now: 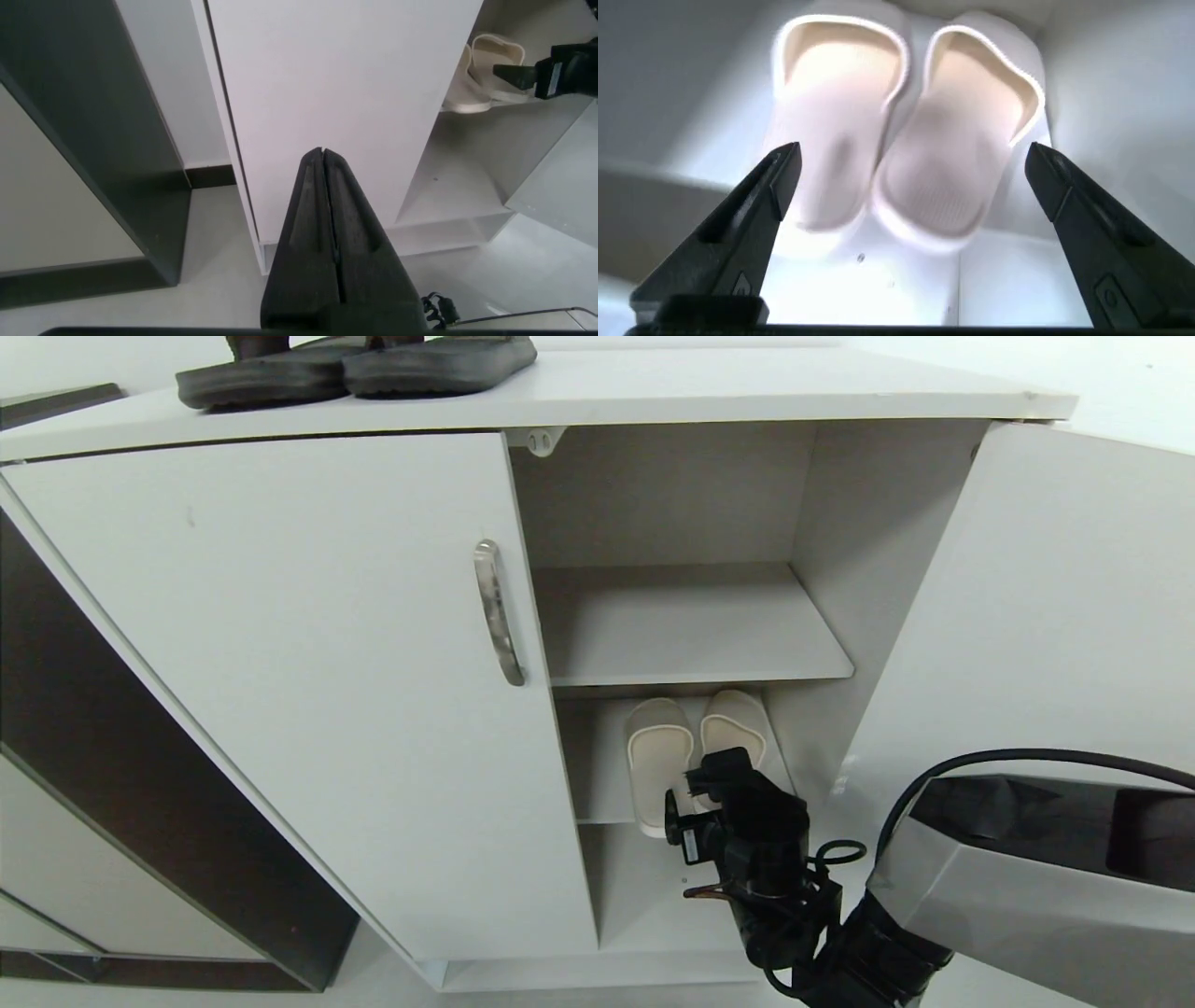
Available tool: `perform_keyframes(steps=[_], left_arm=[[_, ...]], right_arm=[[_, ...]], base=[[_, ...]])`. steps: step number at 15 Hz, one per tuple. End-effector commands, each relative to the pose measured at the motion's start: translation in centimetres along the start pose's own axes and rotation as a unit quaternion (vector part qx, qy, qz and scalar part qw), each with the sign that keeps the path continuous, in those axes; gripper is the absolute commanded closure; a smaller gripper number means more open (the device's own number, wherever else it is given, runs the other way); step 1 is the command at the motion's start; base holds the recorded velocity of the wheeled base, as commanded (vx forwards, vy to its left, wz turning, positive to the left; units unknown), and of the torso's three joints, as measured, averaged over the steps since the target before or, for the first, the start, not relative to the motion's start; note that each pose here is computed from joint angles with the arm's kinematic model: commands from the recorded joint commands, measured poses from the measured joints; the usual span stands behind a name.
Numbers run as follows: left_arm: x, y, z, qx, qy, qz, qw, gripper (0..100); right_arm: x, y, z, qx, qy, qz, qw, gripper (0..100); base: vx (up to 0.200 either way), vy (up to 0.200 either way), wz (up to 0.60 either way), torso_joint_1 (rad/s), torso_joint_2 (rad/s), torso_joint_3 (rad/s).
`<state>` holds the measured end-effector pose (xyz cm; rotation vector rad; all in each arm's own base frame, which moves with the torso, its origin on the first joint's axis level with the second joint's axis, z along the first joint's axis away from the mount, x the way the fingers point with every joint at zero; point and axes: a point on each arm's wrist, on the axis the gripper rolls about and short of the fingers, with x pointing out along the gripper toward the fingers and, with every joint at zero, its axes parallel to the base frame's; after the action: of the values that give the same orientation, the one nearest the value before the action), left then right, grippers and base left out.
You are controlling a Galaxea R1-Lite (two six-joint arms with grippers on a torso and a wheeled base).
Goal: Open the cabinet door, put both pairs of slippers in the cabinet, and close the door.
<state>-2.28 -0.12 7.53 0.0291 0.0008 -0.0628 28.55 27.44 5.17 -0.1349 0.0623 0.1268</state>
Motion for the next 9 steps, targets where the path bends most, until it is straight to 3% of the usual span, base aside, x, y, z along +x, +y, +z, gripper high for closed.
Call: perform_keyframes(steps=[1, 8, 9], left_arm=[[0.01, 0.0, 0.01, 0.0, 0.001, 0.0, 1.0, 100], [0.01, 0.02, 0.0, -0.002, 0.001, 0.005, 1.0, 100], [0.01, 0.03, 0.0, -0.002, 0.001, 0.006, 1.0, 100]], right_arm=[[-0.7, -0.18, 0.8, 0.003, -0.005, 0.005, 1.0, 0], [-0.79, -0.19, 0.84, 0.006, -0.009, 0.005, 1.0, 0], [-0.81, -0.21, 0.86, 0.007, -0.011, 0.004, 1.0, 0]], base=[[0.0, 0.0, 0.0, 0.0, 0.0, 0.0], [-0.2, 0.0, 0.0, 0.001, 0.0, 0.001], [0.0, 0.0, 0.0, 0.0, 0.0, 0.0]])
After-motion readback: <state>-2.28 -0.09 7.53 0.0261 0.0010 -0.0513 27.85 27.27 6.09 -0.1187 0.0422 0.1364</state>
